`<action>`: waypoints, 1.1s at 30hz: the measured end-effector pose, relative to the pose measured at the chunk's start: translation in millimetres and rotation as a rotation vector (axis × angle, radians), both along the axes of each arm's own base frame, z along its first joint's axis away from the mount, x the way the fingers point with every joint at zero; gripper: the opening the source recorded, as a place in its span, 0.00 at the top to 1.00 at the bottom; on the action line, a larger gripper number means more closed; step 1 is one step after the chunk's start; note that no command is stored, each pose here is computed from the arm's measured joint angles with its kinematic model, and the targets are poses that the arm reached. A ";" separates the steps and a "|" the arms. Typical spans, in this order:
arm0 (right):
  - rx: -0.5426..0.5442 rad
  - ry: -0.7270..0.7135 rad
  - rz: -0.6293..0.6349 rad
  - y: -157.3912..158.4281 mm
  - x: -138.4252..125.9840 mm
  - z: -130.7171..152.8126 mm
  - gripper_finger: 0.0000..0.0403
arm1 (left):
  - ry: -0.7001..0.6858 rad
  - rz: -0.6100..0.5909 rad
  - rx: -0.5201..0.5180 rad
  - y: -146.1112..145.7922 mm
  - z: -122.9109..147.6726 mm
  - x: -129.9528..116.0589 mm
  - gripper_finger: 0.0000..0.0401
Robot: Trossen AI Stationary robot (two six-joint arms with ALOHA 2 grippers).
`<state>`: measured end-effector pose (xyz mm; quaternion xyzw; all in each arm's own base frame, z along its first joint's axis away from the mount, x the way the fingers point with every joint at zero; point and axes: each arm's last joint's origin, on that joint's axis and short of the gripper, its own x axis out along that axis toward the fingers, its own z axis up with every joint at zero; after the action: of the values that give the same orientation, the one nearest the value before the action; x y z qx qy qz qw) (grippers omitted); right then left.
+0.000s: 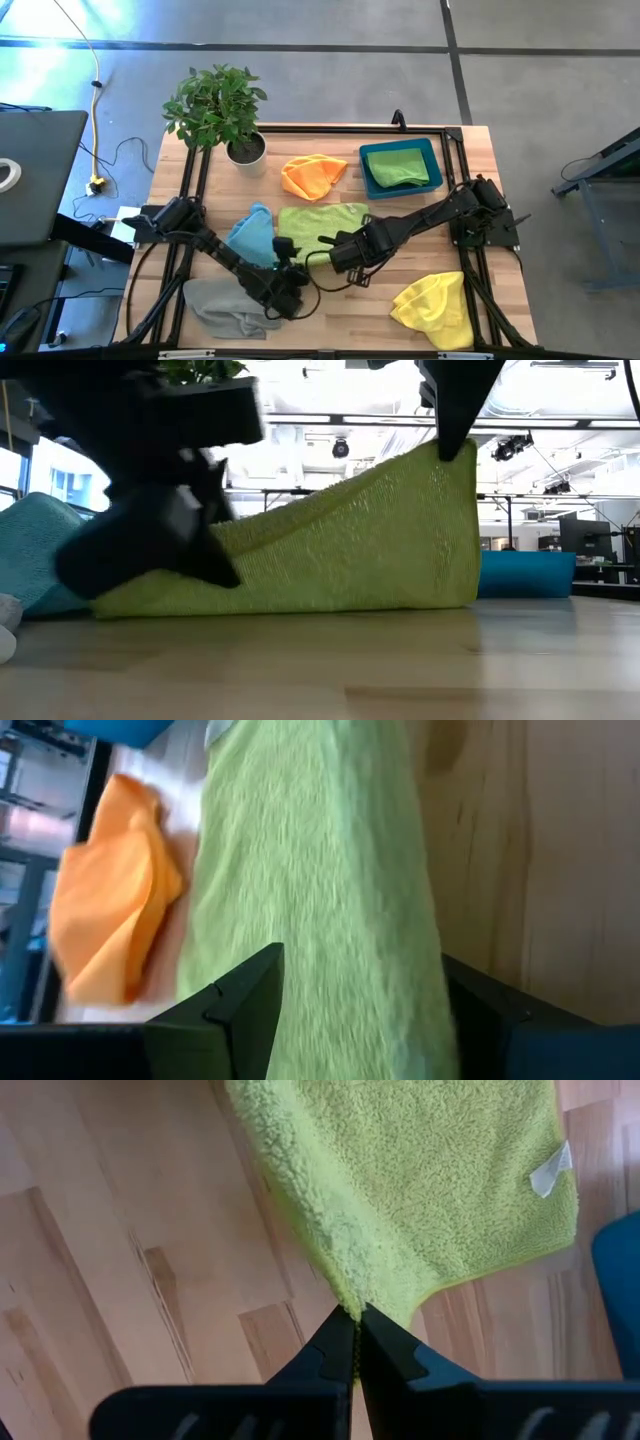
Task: Fold microfiber towels
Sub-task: Fold the light green microfiber cloth
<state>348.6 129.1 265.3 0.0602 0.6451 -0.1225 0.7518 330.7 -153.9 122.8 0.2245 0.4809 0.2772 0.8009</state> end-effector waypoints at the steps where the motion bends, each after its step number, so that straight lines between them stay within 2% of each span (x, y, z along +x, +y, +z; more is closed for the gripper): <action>1: 0.000 0.000 -0.001 0.0 0.0 0.0 1.00 | 0.014 0.007 0.008 -1.2 0.0 -3.8 0.49; 6: 0.000 -0.002 -0.005 -0.1 -0.1 0.3 1.00 | 0.051 0.033 0.023 -9.4 0.3 -19.4 0.49; 12: -0.001 -0.003 -0.008 -0.2 -0.2 0.4 1.00 | 0.057 0.002 0.028 -24.6 0.8 -31.1 0.49; 18: -0.042 -0.020 -0.016 -1.7 0.4 0.8 1.00 | 0.034 -0.045 0.018 -43.2 11.7 -32.9 0.49; 22: -0.050 -0.037 -0.028 -1.9 1.7 0.5 1.00 | 0.008 -0.076 0.059 -52.4 20.7 -34.5 0.49; 33: -0.082 -0.041 -0.045 -0.1 6.4 -8.0 1.00 | 0.050 -0.047 0.133 -54.6 32.1 -48.3 0.49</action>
<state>355.0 129.0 257.3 0.0461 0.6226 -0.1646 0.7637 282.3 -208.4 154.9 0.2954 0.4758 0.2841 0.7782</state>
